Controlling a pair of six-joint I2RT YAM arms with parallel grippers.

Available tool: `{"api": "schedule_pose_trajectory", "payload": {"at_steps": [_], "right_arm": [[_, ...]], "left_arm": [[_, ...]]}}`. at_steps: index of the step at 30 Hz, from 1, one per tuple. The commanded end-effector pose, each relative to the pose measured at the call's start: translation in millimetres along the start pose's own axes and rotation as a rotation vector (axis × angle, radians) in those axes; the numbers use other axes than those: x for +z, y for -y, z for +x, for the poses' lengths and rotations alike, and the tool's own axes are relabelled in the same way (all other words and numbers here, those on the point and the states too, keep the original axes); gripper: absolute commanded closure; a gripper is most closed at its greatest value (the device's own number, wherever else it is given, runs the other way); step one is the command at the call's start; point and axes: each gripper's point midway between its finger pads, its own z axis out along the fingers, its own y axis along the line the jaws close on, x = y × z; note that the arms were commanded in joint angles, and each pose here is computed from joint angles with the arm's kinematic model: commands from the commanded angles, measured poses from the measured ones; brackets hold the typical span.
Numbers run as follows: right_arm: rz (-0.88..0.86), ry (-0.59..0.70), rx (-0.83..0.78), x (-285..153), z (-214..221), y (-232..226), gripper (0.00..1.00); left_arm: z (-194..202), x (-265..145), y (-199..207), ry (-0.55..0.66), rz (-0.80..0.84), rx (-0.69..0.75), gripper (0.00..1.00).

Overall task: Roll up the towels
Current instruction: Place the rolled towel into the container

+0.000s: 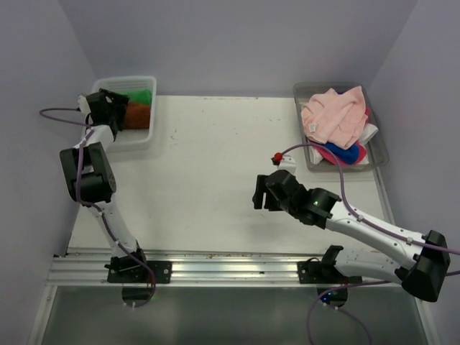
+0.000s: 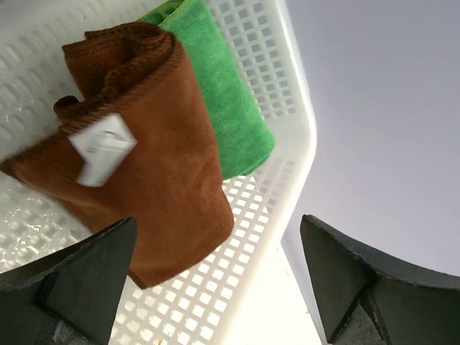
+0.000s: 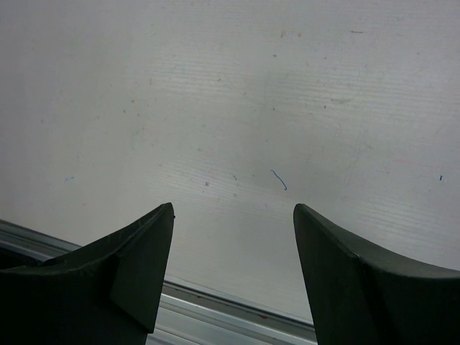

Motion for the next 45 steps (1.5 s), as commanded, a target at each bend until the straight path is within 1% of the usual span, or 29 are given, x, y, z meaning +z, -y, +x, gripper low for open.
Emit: {"api": "schedule_pose_trajectory", "payload": {"at_steps": [1,7,12,14,15,16,18,19,20,21,22,24,25,26,27,29,32,33,36,37,38,39,42,45], "right_arm": [[-0.044,0.028,0.018,-6,-4,-5,0.29],[-0.049,0.046,0.024,-11,-4,-1,0.29],[-0.04,0.061,0.02,-14,-3,6,0.29],[-0.032,0.07,0.013,-15,-4,9,0.29],[-0.026,0.072,0.008,-14,-3,11,0.29],[-0.021,0.077,0.007,-15,-4,12,0.29],[0.002,0.099,0.013,-17,-10,17,0.28],[0.007,0.114,0.019,-19,-13,18,0.28],[0.012,0.125,0.025,-22,-16,20,0.28],[0.029,0.145,0.03,-24,-21,22,0.28],[0.041,0.158,0.035,-26,-25,24,0.28],[0.091,0.191,0.028,-31,-35,31,0.27],[0.112,0.201,0.011,-32,-39,34,0.27],[0.141,0.192,-0.012,-31,-39,38,0.26],[0.16,0.213,-0.012,-33,-48,39,0.25],[0.181,0.213,-0.042,-31,-54,42,0.25],[0.219,0.193,-0.03,-22,-65,53,0.24],[0.229,0.18,-0.025,-16,-65,57,0.24],[0.208,0.152,0.026,-4,-70,64,0.24],[0.219,0.142,0.041,0,-72,71,0.24],[0.202,0.133,0.053,4,-72,69,0.24],[0.197,0.125,0.061,6,-72,70,0.24],[0.187,0.103,0.1,13,-72,76,0.24],[0.195,0.092,0.119,14,-69,78,0.23]], "left_arm": [[-25,-31,24,0.068,0.029,0.075,0.0],[-27,-66,32,0.069,0.038,0.132,0.0],[-15,-87,31,0.036,0.029,0.195,0.0],[-8,-98,41,0.025,0.052,0.249,0.0],[1,-102,35,-0.006,0.025,0.267,0.0],[10,-111,43,-0.025,0.042,0.312,0.0],[27,-122,42,-0.063,0.028,0.374,0.0],[43,-129,45,-0.085,0.028,0.429,0.0],[51,-141,49,-0.104,0.037,0.454,0.0],[63,-147,44,-0.13,0.041,0.481,0.0],[77,-160,54,-0.144,0.08,0.521,0.0],[97,-174,52,-0.187,0.086,0.569,0.01],[119,-189,56,-0.221,0.094,0.612,0.0],[130,-196,56,-0.244,0.106,0.632,0.0],[150,-208,61,-0.273,0.128,0.67,0.01],[163,-222,61,-0.301,0.139,0.706,0.0],[184,-242,58,-0.341,0.145,0.775,0.01],[201,-252,58,-0.369,0.162,0.815,0.0],[224,-269,45,-0.406,0.123,0.904,0.0],[241,-281,37,-0.424,0.111,0.959,0.0],[251,-288,31,-0.438,0.107,0.991,0.0],[269,-302,27,-0.47,0.121,1.019,0.0],[295,-321,8,-0.528,0.114,1.075,0.0],[306,-333,-13,-0.572,0.094,1.101,0.0]]}}
